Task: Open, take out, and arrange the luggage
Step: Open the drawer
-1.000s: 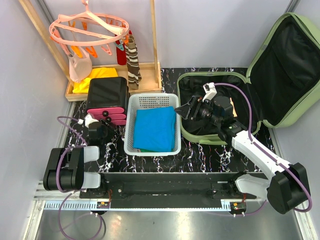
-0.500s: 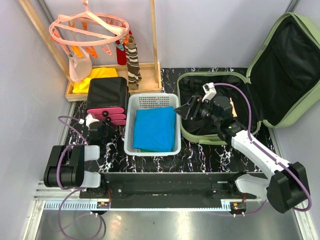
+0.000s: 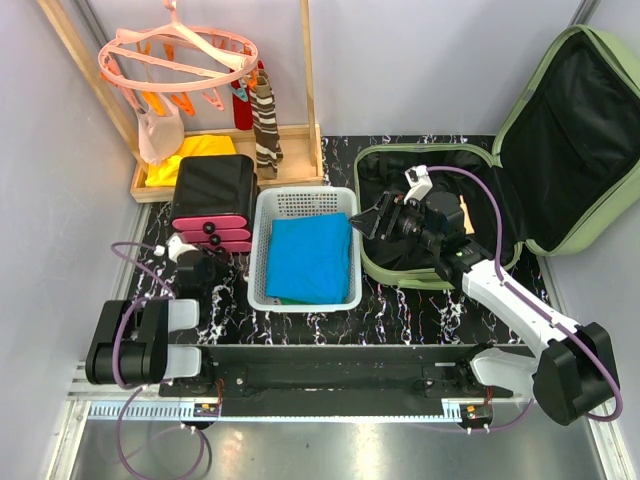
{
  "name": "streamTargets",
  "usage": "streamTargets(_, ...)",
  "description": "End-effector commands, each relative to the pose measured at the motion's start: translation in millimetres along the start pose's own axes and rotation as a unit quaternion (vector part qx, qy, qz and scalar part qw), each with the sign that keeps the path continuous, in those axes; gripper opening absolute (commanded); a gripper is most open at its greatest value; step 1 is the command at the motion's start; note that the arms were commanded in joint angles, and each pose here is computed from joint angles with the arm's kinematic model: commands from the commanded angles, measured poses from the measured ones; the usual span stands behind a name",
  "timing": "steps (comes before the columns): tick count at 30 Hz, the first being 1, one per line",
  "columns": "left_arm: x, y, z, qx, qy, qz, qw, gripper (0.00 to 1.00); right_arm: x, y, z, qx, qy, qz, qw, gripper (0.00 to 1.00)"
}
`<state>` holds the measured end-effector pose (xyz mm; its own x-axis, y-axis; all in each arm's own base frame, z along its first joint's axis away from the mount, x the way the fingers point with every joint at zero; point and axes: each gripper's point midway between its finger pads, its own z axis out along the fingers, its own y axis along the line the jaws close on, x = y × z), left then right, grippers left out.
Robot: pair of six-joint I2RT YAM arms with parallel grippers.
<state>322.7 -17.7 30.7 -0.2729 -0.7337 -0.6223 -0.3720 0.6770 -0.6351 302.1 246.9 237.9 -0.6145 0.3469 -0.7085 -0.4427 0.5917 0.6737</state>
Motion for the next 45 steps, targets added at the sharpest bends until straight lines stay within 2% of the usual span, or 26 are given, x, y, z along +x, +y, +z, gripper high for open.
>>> streamTargets(1, -43, -30, -8, 0.057, -0.088, -0.021, 0.994, 0.02, -14, 5, 3, -0.007, -0.023, -0.017, 1.000, 0.79)
streamTargets(11, -45, -20, -24, 0.037, -0.099, -0.003, 0.994, 0.02, -12, 5, 0, -0.009, -0.024, -0.016, 1.000, 0.79)
streamTargets(13, -48, -21, -25, 0.038, -0.105, 0.008, 0.994, 0.10, -12, 5, -1, -0.009, -0.024, -0.016, 1.000, 0.79)
streamTargets(14, -50, -21, -25, 0.038, -0.107, 0.011, 0.994, 0.19, -12, 6, -1, -0.011, -0.024, -0.016, 1.000, 0.79)
streamTargets(17, -52, -19, -22, 0.032, -0.111, 0.019, 0.993, 0.29, -11, 7, -1, -0.014, -0.022, -0.016, 1.000, 0.79)
streamTargets(20, -50, -22, -18, 0.045, -0.104, 0.008, 0.994, 0.32, -13, 8, -3, -0.014, -0.026, -0.017, 0.999, 0.79)
streamTargets(22, -49, -25, -18, 0.054, -0.101, 0.000, 0.993, 0.40, -14, 10, -5, -0.013, -0.029, -0.019, 0.999, 0.79)
streamTargets(24, -49, -25, -15, 0.055, -0.101, -0.001, 0.993, 0.44, -15, 8, -7, -0.008, -0.033, -0.021, 0.999, 0.79)
streamTargets(45, -52, -33, 8, 0.058, -0.086, -0.020, 0.994, 0.39, -17, 7, -2, -0.006, -0.029, -0.020, 0.999, 0.79)
